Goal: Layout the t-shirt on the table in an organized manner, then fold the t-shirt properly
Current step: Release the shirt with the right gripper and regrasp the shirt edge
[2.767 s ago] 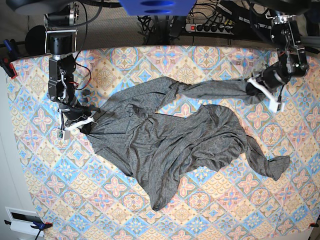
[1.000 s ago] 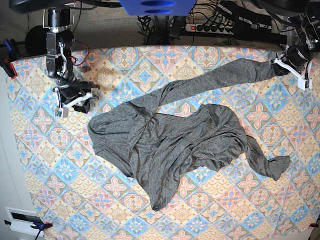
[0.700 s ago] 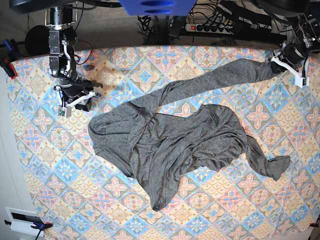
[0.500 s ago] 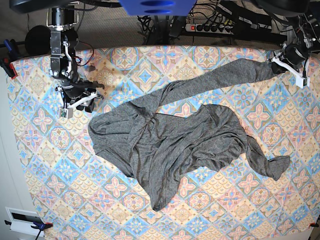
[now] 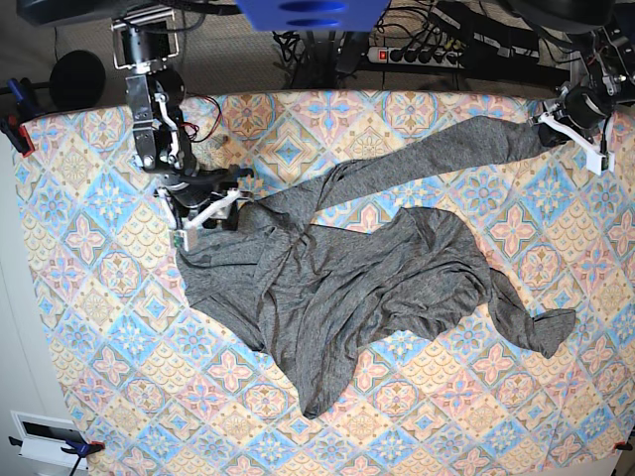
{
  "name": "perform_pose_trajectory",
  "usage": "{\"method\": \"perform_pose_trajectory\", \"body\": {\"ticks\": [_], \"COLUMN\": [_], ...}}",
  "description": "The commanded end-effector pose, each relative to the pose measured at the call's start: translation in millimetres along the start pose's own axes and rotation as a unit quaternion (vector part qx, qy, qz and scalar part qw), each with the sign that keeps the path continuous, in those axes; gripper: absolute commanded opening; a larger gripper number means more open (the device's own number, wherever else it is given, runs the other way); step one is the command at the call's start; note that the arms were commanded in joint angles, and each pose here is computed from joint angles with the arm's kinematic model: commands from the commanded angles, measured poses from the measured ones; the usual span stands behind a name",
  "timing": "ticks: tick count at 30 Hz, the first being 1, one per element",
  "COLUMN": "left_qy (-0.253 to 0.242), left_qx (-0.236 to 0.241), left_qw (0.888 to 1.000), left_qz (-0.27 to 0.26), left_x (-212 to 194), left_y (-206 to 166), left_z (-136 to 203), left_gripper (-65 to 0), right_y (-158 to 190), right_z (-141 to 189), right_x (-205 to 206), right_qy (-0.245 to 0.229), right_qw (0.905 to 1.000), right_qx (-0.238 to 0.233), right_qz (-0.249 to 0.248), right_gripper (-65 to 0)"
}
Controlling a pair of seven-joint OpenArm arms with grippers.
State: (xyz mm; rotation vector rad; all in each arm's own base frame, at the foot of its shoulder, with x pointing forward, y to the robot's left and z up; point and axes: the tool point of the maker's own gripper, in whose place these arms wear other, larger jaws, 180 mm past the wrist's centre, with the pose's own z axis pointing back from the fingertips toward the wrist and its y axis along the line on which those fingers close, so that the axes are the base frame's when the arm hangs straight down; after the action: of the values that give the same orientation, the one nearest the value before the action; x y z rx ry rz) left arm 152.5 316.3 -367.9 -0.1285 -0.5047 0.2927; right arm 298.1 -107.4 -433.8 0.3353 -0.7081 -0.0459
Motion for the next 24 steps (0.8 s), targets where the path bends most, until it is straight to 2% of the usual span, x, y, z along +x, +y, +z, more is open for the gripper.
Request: {"method": "perform_pose_trajectory", "body": {"ticks": [1,9,15,16,19,20,22,24], "left_qy": [-0.013,-0.014,-0.014,-0.014,-0.015,-0.016,-0.017,-0.017], "left_qx": [0.001,0.001,0.001,0.001,0.001,0.001,0.001,0.002], "left_qw": [1.0,1.0,1.0,1.0,1.0,1.0,1.0,1.0], "left_qz": [-0.008,-0.008,-0.008,-0.008,-0.008,-0.008,-0.009,-0.009], "left_x": [9,9,9,9,10,10,11,11], "left_y": [1,1,1,1,1,1,1,1], "left_z": [5,5,5,5,5,5,5,5], "left_gripper": [-55.1,-55.1,-55.1,-55.1,-55.1,-55.1,-55.2,-55.2], "right_y": [16,34,34,35,40,41,43,39], "right_z": [-2,-8,-8,-9,-13,-15,-15,-14], "right_x": [-28,-25,-25,-17,18,34,47,38], "right_qy": [0.06,0.055,0.055,0.048,0.016,0.002,-0.009,-0.001], "right_qw": [0.9978,0.9973,0.9973,0.9976,0.9986,0.9987,0.9985,0.9988], "right_qx": [0.026,0.043,0.044,0.045,0.05,0.052,0.053,0.049], "right_qz": [-0.008,-0.023,-0.024,-0.022,-0.01,-0.004,0.002,0.0], "right_gripper": [-42.5,-42.4,-43.3,-45.7,-61.8,-65.0,-62.8,-64.5]}}
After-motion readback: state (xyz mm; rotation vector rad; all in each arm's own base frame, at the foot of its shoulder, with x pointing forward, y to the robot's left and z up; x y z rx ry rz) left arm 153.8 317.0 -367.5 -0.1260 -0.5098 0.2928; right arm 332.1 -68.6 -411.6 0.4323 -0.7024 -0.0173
